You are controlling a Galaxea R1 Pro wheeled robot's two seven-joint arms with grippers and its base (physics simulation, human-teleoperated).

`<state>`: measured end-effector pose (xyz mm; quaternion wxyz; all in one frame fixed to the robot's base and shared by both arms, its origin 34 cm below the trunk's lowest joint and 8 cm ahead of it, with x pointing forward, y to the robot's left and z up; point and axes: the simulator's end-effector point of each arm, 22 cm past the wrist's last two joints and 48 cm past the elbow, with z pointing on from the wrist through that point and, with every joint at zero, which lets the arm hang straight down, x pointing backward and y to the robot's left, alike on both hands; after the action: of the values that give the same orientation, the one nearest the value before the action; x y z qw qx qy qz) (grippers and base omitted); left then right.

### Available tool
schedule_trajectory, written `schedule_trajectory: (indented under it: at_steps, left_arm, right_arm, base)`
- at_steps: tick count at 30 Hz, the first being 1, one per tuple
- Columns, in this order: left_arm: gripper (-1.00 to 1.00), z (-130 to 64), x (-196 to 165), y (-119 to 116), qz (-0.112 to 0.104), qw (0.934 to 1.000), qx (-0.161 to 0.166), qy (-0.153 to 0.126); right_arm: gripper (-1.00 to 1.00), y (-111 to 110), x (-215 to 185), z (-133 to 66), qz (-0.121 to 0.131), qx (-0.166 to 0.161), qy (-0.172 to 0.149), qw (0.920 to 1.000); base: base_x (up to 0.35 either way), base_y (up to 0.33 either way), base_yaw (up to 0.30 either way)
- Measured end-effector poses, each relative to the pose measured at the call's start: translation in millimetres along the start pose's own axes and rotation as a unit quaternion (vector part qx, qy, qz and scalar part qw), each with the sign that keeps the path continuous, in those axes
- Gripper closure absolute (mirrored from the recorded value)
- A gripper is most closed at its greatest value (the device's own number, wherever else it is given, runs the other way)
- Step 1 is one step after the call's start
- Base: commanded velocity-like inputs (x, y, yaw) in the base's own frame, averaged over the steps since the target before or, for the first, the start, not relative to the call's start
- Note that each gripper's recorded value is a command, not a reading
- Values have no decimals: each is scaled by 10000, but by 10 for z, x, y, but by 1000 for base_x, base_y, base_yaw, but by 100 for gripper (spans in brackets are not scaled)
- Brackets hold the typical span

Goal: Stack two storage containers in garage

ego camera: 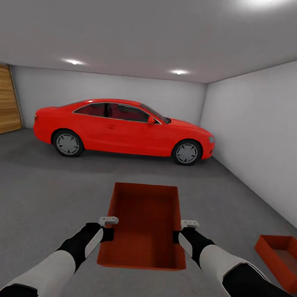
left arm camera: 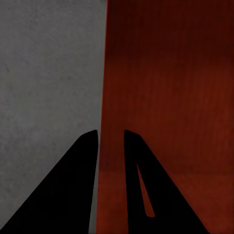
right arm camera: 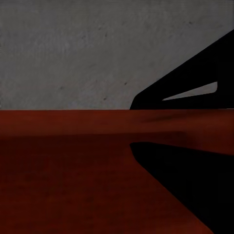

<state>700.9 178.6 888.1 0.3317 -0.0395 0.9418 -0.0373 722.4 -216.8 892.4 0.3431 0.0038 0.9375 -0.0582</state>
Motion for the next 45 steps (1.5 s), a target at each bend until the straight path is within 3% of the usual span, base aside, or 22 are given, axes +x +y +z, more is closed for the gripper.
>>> schedule_trajectory:
  at_steps: [45]
  left_arm:
    - [100,0,-2,0,0,10000,0,-5]
  right_arm:
    - [100,0,-2,0,2,0,-5,10000]
  base:
    - [315,0,0]
